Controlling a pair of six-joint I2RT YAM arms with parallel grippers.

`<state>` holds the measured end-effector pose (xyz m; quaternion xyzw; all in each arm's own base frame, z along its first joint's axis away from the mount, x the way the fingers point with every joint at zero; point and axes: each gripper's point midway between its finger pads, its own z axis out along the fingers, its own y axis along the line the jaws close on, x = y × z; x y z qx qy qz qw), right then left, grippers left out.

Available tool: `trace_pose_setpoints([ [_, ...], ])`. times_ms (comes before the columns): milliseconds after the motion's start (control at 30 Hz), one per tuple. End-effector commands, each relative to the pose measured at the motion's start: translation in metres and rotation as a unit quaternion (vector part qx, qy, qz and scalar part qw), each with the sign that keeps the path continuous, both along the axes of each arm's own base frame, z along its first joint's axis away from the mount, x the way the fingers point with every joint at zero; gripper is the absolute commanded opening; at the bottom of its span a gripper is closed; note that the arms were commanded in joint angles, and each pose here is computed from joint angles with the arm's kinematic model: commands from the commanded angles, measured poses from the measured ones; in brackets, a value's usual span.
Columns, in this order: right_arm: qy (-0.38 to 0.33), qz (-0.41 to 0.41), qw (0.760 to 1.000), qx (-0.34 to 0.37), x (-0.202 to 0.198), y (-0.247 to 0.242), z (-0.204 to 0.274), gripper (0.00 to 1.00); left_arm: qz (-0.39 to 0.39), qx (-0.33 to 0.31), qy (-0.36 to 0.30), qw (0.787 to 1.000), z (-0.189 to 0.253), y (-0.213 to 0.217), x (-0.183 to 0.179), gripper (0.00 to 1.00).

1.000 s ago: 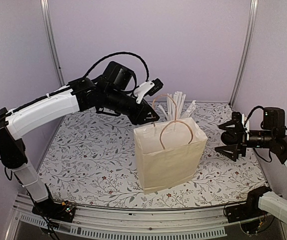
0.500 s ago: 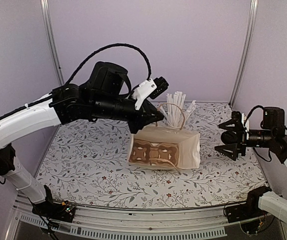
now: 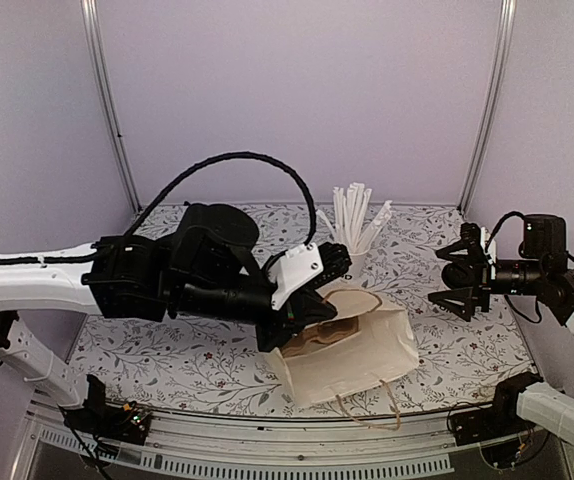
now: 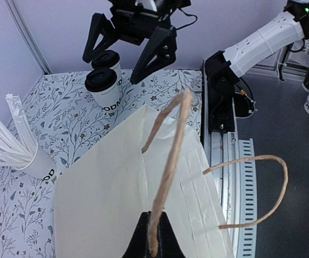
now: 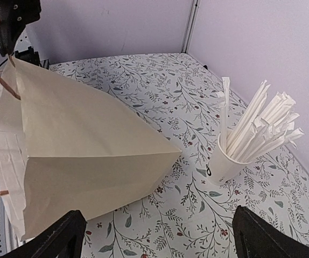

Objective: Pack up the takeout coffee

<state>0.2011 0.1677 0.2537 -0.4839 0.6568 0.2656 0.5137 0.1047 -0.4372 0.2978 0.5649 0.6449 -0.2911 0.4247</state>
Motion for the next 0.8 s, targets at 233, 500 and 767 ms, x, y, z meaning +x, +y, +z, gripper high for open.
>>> trace_pose_setpoints([
  [233, 0.005, 0.007, 1.0, 0.001, -0.001, 0.001, -0.005, 0.99, 0.021, -0.018, -0.017, 0.999, -0.016, -0.008, -0.032, 0.0],
  [500, 0.007, -0.043, 0.999, -0.027, 0.013, -0.01, 0.013, 0.99, 0.042, -0.013, -0.028, 0.999, -0.004, -0.005, -0.017, 0.0],
  [767, 0.071, -0.062, 0.993, -0.076, 0.027, -0.018, 0.03, 0.99, 0.004, -0.039, 0.082, 0.996, 0.014, 0.002, -0.002, 0.0],
])
